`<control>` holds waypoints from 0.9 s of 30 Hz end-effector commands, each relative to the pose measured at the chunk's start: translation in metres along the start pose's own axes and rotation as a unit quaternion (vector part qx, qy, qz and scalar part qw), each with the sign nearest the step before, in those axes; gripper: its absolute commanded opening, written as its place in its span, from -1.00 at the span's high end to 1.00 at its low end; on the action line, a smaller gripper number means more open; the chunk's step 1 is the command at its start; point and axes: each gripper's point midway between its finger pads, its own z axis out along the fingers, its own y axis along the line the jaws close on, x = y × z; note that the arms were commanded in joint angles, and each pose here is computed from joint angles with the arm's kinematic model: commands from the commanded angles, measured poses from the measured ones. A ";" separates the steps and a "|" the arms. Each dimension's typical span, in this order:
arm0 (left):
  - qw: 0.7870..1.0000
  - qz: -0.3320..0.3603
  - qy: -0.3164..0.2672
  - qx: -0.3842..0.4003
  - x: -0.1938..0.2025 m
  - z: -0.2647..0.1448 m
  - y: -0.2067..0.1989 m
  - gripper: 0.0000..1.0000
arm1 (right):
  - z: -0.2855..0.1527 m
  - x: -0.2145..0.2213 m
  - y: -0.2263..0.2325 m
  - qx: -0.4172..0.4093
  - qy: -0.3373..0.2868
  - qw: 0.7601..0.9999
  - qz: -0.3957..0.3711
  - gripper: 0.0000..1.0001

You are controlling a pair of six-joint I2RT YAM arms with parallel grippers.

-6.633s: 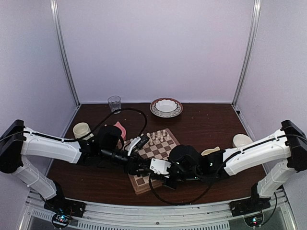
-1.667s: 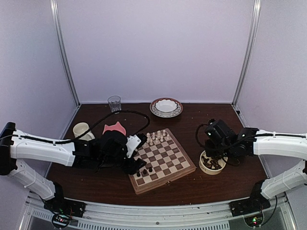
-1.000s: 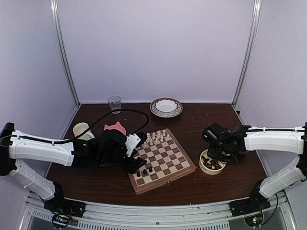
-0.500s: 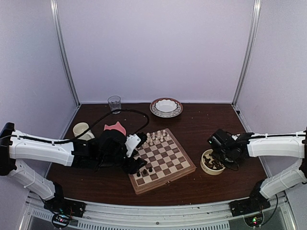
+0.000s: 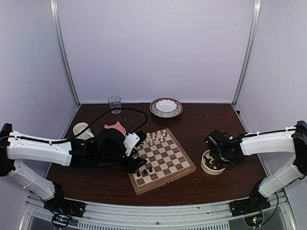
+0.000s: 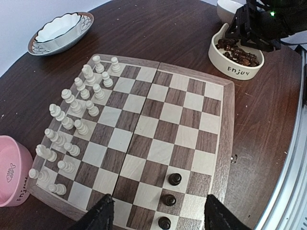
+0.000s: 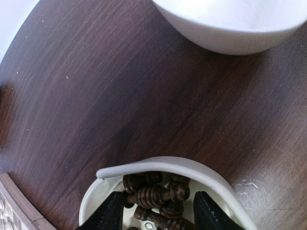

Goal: Set up the chess pieces on the board
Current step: Pick up the chess pile from the storage box.

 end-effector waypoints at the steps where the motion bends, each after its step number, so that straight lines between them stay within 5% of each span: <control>1: 1.000 -0.007 -0.021 0.001 -0.015 -0.007 0.001 -0.29 | 0.009 -0.009 0.003 0.013 -0.022 1.000 0.011 -0.05; 7: 1.000 -0.005 -0.022 -0.005 -0.015 -0.009 0.003 -0.29 | 0.019 -0.010 0.008 0.011 -0.019 1.000 0.011 0.03; 18: 1.000 -0.002 -0.022 -0.008 -0.016 -0.009 0.004 -0.29 | 0.005 -0.027 0.025 -0.018 -0.040 0.998 -0.037 0.63; 27: 1.000 -0.001 -0.018 -0.007 -0.014 -0.007 0.003 -0.29 | -0.016 -0.043 0.028 -0.055 -0.057 0.994 -0.078 0.83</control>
